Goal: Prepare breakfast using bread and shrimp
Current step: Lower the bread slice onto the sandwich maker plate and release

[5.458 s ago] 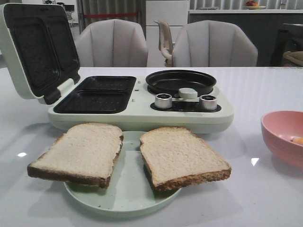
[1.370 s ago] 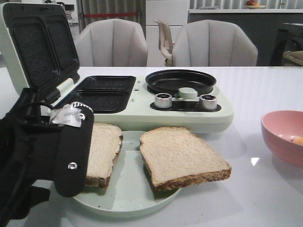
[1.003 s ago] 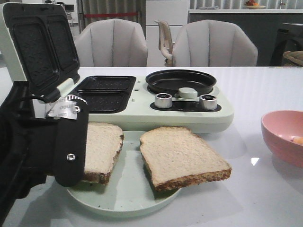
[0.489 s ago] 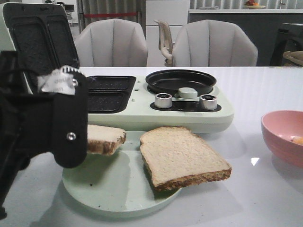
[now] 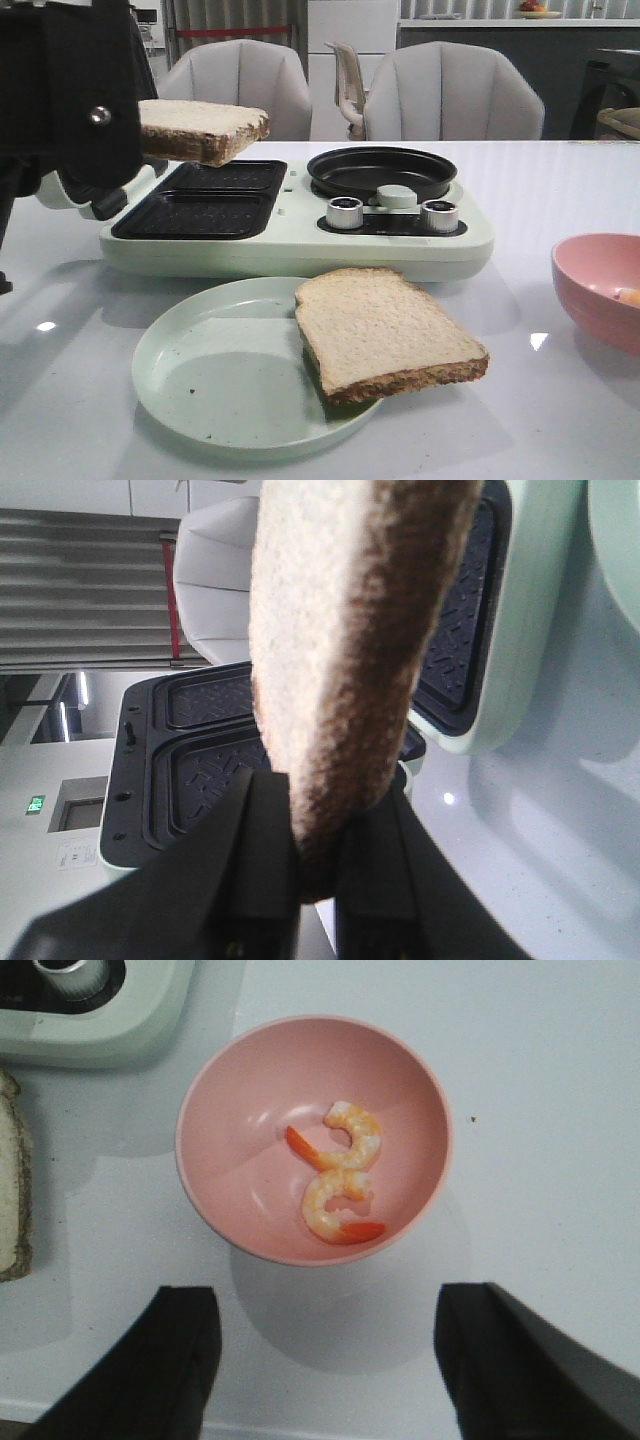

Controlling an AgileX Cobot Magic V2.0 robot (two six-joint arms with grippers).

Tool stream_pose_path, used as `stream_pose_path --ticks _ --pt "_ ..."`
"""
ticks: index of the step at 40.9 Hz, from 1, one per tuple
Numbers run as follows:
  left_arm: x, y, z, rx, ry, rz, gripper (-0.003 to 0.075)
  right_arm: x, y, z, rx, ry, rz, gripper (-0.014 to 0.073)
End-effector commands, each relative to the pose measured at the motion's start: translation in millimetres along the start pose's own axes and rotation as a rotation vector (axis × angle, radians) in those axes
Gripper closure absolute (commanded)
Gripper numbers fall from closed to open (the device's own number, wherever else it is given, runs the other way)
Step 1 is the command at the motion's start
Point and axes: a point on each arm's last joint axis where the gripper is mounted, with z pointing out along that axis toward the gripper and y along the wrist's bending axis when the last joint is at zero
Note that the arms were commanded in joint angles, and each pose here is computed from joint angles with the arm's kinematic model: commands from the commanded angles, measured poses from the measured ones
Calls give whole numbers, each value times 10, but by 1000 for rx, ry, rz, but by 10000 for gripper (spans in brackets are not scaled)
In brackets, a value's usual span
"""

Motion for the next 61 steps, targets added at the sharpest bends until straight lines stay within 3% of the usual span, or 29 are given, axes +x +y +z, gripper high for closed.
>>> stream_pose_path --ticks 1,8,18,25,34,46,55,58,61 --pt "-16 281 57 -112 -15 -42 620 -153 -9 -62 10 -96 -3 36" --pt "22 515 262 -85 -6 -132 620 -153 -9 -62 10 -96 -3 36" --pt "-28 916 555 -1 -123 -250 620 -153 -9 -62 10 -96 -3 36" --pt "-72 1102 954 -24 -78 -278 620 -153 -9 -62 10 -96 -3 36" --pt "-174 1030 1614 -16 2 -78 620 -153 -9 -62 10 -96 -3 36" --pt "-87 886 2348 -33 120 -75 620 -153 -9 -62 10 -96 -3 36" --pt "-15 728 2512 11 129 -65 614 -153 -9 -62 10 -96 -3 36" --pt "4 703 2532 17 135 -63 557 -153 -9 -62 10 -96 -3 36" --pt "32 681 2556 23 140 -63 453 -153 -9 -62 10 -96 -3 36"
